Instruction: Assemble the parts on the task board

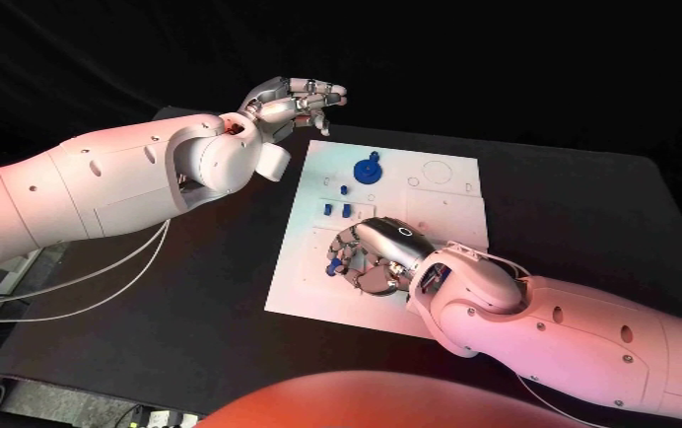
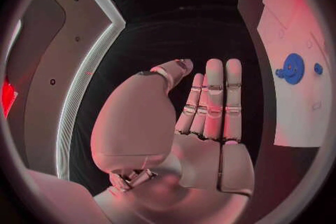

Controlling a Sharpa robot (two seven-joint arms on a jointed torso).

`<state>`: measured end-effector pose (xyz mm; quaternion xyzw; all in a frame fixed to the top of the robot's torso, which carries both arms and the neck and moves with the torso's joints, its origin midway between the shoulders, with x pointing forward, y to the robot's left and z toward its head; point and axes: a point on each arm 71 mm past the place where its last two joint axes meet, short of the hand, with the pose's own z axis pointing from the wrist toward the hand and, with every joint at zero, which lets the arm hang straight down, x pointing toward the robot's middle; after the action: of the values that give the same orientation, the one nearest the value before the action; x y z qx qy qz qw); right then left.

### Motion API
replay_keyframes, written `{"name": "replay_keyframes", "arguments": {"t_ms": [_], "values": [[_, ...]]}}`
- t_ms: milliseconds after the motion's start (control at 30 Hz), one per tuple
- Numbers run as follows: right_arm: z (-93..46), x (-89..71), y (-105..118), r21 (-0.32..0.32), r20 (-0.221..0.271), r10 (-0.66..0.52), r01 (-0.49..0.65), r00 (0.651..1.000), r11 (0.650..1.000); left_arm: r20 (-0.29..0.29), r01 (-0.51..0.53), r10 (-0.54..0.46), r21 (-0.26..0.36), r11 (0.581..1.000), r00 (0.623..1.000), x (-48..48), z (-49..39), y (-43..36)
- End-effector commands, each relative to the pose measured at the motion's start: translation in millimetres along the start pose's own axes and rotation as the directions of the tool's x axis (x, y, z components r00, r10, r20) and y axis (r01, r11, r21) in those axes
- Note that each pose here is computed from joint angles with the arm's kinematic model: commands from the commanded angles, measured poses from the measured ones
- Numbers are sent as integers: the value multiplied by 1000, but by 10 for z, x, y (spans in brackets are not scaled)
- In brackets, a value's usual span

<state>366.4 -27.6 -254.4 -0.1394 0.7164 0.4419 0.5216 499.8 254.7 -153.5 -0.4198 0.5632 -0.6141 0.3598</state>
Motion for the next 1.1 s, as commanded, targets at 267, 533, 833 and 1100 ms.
{"name": "replay_keyframes", "arguments": {"t_ms": [267,533,833,1100], "values": [[22,88,19,-1,-75,-60,60,995,998,-16,10,-10,4,1000,1000,22,8,-4],[14,66,20,7,-39,-51,51,998,999,-17,10,-10,1,1000,1000,22,8,-2],[-51,-29,-25,7,75,-12,11,997,1000,-16,10,-10,2,1000,1000,18,8,-3],[-268,-206,-109,-7,177,95,-95,980,995,-13,9,-9,2,1000,1000,4,3,-2]]}}
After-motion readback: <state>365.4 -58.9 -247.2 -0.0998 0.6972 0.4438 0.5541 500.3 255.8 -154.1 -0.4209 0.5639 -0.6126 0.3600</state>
